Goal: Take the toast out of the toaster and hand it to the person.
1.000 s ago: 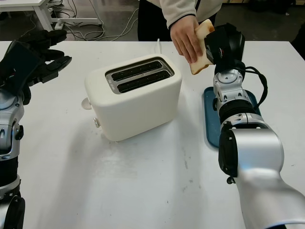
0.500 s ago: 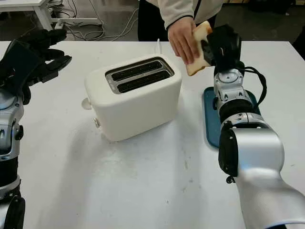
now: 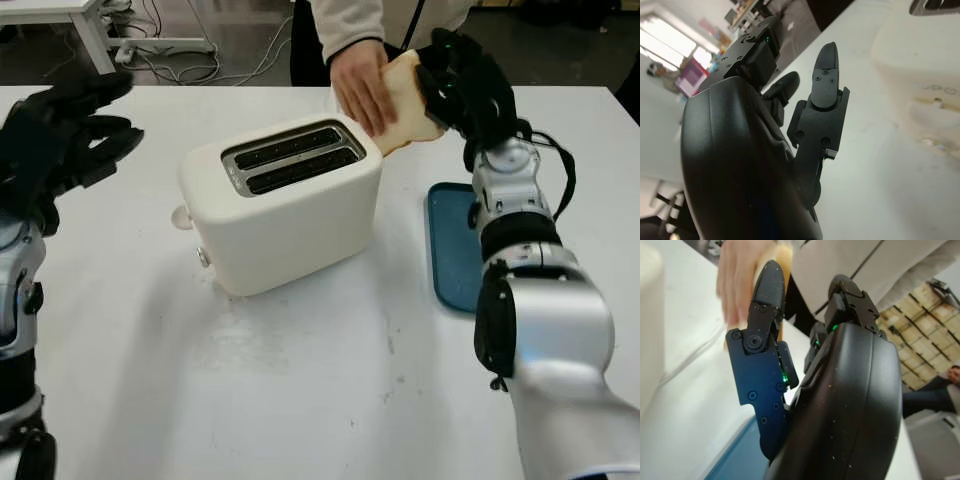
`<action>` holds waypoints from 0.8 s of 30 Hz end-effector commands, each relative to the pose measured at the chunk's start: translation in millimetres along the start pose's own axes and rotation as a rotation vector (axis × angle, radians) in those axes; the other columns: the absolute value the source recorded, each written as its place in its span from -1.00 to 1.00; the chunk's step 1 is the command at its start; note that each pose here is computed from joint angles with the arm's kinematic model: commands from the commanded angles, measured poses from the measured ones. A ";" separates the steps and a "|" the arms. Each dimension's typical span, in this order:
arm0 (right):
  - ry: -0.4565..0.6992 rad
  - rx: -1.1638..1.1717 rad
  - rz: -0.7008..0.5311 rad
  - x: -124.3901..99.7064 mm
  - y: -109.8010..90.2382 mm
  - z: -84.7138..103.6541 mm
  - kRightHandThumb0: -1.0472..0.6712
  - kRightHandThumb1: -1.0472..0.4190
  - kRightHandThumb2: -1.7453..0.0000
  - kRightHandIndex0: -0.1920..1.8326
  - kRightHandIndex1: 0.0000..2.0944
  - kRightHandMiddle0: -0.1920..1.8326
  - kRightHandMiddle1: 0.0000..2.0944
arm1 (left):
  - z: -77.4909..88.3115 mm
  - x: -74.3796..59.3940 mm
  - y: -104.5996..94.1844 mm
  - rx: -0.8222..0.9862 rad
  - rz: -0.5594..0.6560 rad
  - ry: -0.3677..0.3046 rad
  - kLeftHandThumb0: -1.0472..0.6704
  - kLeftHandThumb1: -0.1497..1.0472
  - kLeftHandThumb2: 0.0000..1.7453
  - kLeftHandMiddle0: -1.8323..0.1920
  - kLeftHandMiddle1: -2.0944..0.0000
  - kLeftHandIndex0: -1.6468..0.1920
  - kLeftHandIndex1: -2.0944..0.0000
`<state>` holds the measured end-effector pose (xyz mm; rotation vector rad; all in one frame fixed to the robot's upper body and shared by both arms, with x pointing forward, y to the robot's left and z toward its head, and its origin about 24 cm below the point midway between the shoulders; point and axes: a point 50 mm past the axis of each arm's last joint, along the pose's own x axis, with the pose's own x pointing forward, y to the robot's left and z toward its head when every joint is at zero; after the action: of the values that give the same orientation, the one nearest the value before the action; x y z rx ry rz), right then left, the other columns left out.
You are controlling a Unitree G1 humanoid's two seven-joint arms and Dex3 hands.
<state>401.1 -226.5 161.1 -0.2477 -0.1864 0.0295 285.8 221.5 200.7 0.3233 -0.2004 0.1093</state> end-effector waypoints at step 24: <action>0.010 0.314 -0.061 -160.4 99.3 -50.7 -0.29 -0.83 0.26 -0.53 -0.93 -0.53 -0.96 | -59.5 -76.7 -48.8 -0.343 0.152 0.073 -0.33 0.79 -0.39 0.73 0.24 0.35 0.98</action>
<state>257.0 -156.5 62.0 0.0349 -0.1937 -0.0063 229.9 190.4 120.7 -0.0604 -0.1713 0.2183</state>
